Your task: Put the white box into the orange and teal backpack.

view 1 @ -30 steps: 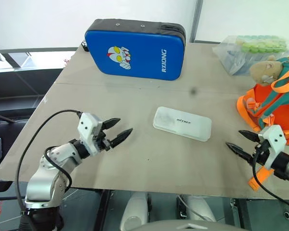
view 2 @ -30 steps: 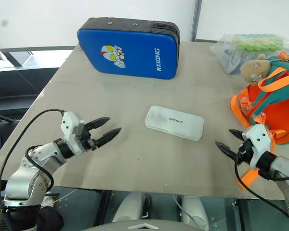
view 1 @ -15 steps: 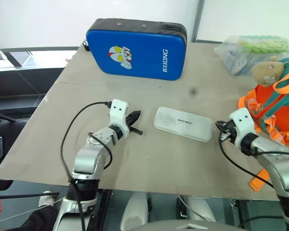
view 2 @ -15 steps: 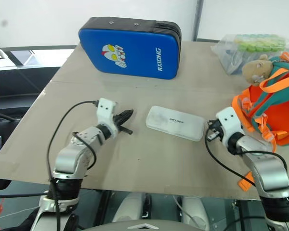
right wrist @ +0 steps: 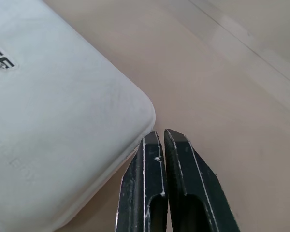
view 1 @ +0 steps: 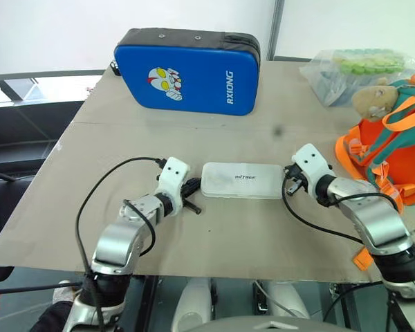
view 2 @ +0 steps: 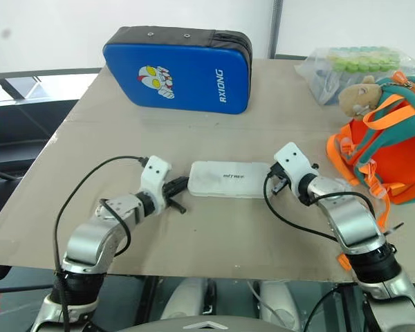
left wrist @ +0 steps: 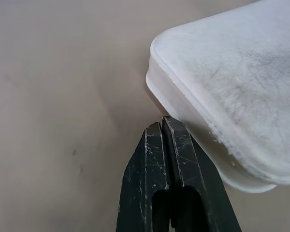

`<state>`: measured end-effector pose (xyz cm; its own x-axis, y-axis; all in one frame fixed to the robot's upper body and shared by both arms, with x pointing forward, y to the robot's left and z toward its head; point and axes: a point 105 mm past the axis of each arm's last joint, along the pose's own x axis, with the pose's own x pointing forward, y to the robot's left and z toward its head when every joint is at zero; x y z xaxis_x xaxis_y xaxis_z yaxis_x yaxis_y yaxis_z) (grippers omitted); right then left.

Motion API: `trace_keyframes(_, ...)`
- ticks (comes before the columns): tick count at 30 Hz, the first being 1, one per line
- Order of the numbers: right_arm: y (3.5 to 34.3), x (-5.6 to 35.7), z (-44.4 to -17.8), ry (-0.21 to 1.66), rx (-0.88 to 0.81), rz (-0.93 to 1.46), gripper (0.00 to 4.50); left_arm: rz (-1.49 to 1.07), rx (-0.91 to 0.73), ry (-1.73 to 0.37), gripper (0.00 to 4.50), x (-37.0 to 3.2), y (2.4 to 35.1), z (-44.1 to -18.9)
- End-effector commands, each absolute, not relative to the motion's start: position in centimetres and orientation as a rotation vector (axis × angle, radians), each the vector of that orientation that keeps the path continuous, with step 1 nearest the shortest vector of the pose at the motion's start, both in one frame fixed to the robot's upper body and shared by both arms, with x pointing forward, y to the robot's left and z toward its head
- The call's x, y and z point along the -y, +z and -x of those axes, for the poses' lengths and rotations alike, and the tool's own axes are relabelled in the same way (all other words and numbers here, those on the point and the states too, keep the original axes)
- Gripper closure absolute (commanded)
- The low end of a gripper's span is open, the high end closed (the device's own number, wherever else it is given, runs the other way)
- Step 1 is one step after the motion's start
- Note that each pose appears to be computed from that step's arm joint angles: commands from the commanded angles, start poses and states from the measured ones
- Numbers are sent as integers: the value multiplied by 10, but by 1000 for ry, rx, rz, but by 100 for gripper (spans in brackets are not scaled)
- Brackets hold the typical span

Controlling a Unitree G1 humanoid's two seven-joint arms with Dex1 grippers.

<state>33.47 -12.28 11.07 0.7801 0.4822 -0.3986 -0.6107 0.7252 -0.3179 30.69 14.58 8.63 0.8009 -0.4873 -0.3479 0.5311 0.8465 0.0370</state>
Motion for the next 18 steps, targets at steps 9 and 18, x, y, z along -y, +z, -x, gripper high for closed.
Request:
trace_keyframes(9,123,123,-337,680,-225,469,450,288,-515,-628,181,-202,102,-274)
trace_keyframes(18,127,120,-331,690,-201,459,450,562,-678,-804,6,-182,109,-268)
